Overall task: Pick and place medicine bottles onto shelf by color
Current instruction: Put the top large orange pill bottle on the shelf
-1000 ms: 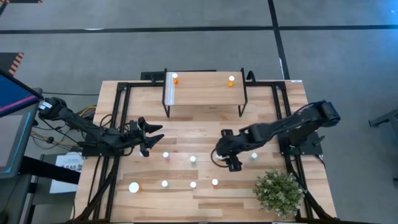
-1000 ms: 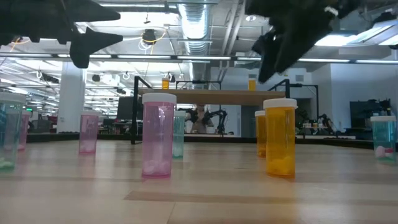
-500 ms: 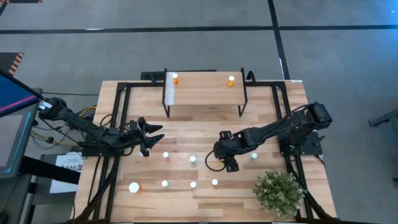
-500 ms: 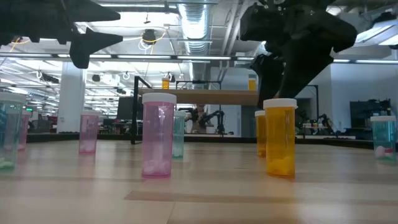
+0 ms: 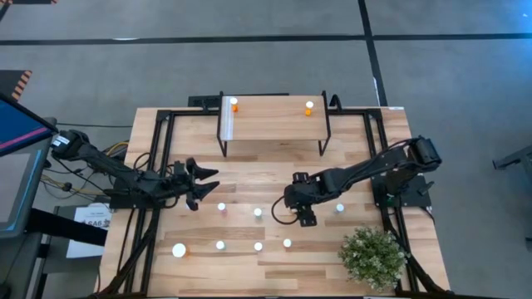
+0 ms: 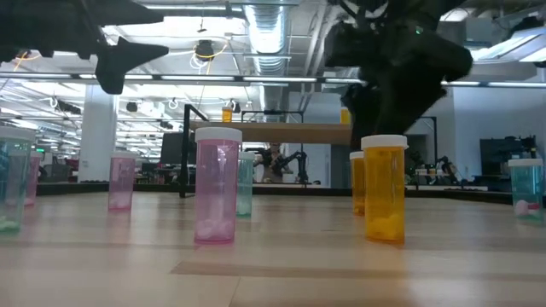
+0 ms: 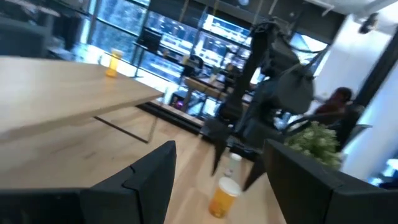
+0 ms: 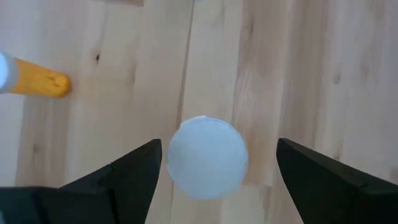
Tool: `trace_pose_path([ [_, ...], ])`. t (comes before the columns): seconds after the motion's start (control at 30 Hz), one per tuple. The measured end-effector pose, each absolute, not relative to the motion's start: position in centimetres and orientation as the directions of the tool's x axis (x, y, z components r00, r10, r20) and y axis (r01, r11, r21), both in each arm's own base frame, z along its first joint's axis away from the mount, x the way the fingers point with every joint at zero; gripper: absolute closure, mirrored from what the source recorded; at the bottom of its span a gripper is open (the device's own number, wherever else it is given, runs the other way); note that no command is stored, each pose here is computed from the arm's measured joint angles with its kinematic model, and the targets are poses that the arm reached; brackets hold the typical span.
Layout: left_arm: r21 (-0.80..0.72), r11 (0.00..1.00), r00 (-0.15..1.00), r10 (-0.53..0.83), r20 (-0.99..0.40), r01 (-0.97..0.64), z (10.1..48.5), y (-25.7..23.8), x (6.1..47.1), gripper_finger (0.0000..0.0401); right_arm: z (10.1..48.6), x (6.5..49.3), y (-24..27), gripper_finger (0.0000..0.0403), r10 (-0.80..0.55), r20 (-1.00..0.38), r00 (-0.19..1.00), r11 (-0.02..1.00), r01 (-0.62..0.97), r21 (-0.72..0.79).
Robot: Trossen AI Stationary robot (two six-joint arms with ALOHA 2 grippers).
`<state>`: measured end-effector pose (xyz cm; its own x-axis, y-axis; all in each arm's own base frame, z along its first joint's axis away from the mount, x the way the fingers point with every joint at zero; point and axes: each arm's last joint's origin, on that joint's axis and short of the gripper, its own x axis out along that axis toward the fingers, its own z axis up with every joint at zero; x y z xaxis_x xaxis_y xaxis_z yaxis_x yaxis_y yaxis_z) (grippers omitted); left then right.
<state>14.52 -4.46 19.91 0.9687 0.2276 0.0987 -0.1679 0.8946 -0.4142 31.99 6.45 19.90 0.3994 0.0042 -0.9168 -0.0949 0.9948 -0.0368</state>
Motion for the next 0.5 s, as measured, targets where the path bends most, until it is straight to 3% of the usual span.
trace_pose_path([
  [0.5, -0.435, 0.888, 0.979, 0.194, 0.062, -0.148, 19.5, -4.6, 14.6, 0.0172, 16.6, 32.9, 6.5, 0.0075, -0.011, -0.952, 0.306, 0.993, -0.105, -0.045],
])
